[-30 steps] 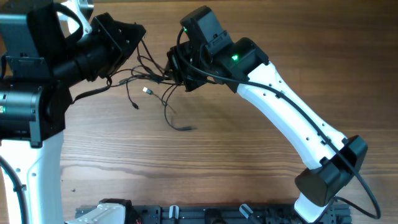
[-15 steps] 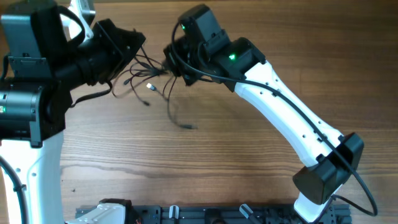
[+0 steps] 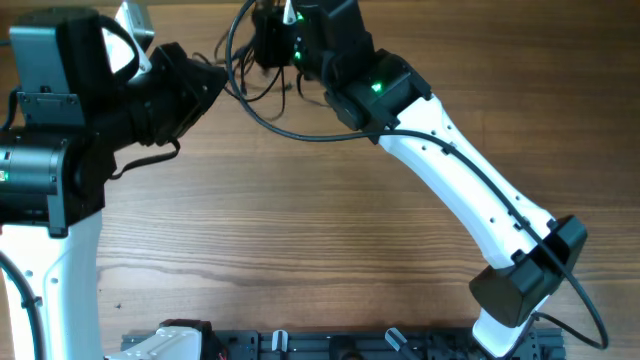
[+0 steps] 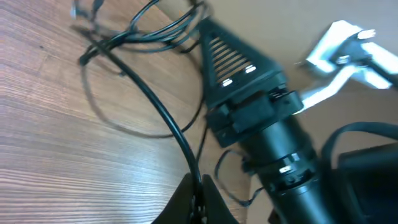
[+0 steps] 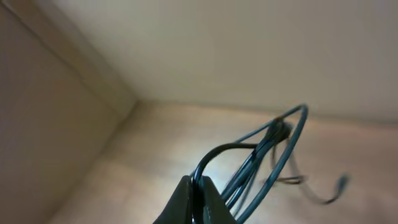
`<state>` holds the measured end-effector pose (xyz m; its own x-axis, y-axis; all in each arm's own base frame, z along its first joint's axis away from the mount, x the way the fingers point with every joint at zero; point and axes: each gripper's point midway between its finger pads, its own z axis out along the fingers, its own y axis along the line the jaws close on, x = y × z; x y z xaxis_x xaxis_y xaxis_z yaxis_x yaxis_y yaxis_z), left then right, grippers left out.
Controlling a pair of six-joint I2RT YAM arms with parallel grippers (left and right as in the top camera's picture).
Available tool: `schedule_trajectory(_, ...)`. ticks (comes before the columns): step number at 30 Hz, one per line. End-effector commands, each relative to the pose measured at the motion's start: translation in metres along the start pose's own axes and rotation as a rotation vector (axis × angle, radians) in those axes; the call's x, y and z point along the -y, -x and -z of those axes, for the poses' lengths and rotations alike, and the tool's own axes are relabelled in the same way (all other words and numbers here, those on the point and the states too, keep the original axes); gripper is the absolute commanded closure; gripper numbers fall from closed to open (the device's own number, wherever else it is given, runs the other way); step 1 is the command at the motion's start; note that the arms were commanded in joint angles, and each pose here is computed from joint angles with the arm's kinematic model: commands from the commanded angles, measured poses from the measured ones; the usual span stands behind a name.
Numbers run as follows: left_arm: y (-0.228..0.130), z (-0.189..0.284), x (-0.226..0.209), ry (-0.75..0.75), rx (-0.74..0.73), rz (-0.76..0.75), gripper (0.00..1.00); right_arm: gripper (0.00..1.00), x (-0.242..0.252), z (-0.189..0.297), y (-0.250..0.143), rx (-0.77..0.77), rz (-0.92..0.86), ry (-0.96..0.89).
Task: Untangle cables
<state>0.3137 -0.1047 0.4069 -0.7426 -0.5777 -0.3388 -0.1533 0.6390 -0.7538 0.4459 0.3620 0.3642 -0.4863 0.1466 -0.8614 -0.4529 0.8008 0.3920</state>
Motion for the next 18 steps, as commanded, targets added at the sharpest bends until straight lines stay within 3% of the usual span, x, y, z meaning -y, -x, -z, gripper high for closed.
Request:
schedule_trajectory(1, 0.001, -0.003, -0.006, 0.035, -0.001, -0.080, 0.96, 0.96, -0.004, 0.055, 0.076, 0.233, 0.182, -0.080)
schedule_trajectory(5, 0.016, -0.003, -0.047, 0.252, 0.081, -0.091, 0.96, 0.96, -0.004, 0.084, 0.095, 0.286, 0.196, -0.112)
schedule_trajectory(7, 0.034, -0.001, -0.077, 0.425, 0.164, -0.087, 0.96, 0.96, -0.001, 0.096, 0.095, 0.271, 0.196, -0.132)
schedule_trajectory(10, 0.050, -0.010, -0.098, 0.536, 0.199, -0.084, 0.96, 0.96, 0.006, 0.105, 0.083, 0.206, 0.203, -0.157)
schedule_trajectory(15, 0.075, -0.068, -0.122, 0.609, 0.163, -0.096, 0.96, 0.96, 0.005, 0.139, 0.067, 0.126, 0.162, -0.162)
schedule_trajectory(18, 0.080, -0.123, -0.159, 0.687, 0.076, -0.077, 0.96, 0.96, 0.001, 0.168, 0.060, 0.081, 0.164, -0.138)
